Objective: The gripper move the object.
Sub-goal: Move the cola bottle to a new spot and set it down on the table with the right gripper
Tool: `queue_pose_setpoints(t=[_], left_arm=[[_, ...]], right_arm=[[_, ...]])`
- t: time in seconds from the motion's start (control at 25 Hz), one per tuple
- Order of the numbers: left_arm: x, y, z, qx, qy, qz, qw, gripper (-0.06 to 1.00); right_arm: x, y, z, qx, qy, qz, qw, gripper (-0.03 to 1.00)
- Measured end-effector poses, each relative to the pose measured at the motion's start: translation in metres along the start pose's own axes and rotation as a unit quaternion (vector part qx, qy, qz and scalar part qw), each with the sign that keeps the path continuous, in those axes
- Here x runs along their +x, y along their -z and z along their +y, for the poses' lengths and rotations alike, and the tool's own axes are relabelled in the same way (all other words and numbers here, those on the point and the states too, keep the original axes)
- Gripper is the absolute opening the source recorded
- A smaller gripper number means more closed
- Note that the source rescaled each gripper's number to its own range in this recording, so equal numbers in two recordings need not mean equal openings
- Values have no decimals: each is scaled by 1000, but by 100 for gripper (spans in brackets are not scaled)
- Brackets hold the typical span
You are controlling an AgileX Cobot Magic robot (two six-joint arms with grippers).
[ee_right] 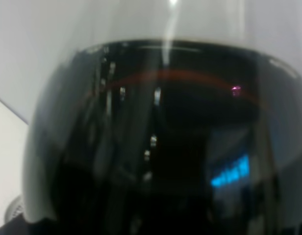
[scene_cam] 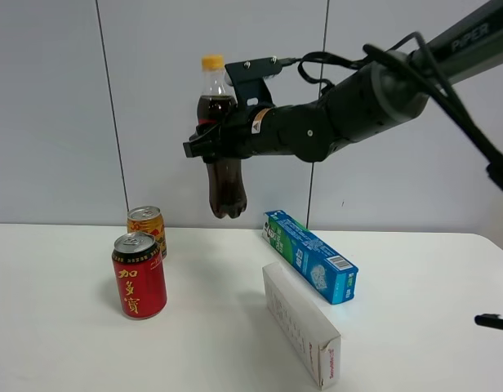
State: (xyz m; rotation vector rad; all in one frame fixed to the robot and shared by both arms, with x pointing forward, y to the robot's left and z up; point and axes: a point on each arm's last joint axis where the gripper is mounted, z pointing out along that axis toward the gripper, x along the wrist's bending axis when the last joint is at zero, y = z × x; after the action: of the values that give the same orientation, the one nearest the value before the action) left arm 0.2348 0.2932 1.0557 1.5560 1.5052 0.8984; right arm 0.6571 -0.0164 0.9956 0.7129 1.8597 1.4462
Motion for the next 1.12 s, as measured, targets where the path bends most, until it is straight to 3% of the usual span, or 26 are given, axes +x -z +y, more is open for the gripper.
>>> queue_pose_setpoints(t=[0.32,1.12], left_arm=[[0,0,0,0,0,0,1000,100],[0,0,0,0,0,0,1000,100]], right_arm=[[8,-19,-46,30,-9,8,999,0],[17,-32,-88,19,7,18,1000,0]])
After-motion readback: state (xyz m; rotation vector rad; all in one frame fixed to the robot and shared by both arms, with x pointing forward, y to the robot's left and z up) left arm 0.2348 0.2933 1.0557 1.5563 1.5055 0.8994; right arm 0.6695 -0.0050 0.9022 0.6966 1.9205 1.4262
